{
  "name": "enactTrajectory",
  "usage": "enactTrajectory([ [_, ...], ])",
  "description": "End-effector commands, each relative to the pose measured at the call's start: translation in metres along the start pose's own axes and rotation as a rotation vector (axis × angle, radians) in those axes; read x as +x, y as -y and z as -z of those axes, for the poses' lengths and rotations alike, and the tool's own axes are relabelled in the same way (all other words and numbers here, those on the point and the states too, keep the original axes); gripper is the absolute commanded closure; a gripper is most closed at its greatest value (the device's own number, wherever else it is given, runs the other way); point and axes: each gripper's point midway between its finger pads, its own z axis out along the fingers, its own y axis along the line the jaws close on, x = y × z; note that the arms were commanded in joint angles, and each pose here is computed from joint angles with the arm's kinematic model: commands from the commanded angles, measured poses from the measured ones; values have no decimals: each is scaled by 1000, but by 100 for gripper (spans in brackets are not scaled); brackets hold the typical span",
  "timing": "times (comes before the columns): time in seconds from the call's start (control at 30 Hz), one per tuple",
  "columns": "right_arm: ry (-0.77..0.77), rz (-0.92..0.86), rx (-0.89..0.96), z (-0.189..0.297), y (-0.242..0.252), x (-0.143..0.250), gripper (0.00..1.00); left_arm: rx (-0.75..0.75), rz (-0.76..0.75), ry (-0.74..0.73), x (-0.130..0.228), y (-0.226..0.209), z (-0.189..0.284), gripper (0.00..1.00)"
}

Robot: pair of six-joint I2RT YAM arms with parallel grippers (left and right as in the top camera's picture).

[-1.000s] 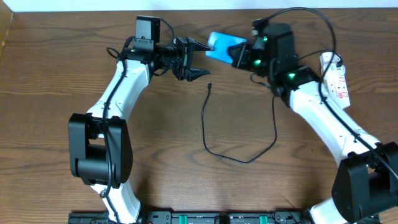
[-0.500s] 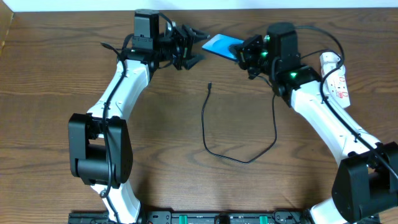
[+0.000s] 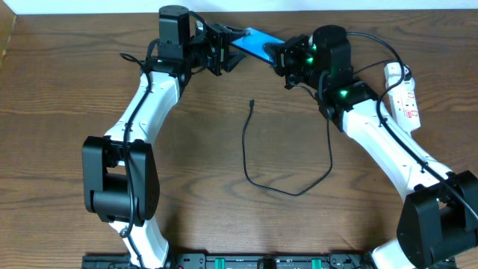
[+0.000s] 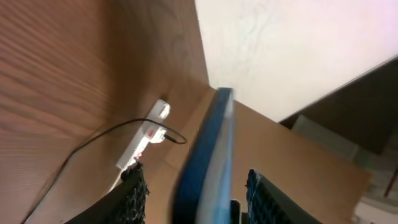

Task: Plug charger to phone and switch on socket

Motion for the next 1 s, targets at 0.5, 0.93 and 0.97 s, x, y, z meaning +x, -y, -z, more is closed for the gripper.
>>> enactTrajectory([
  [0.5,-97,-3,-30,3,-14,22,99,181,-171,-113,31,56,12,55],
  [0.93,-81,64,-62,-13,-11,19,99,161,-66,-185,43,54,12,57],
  [0.97,-87,69,-68,-18,-10,20,99,160,-67,-187,44,53,11,57],
])
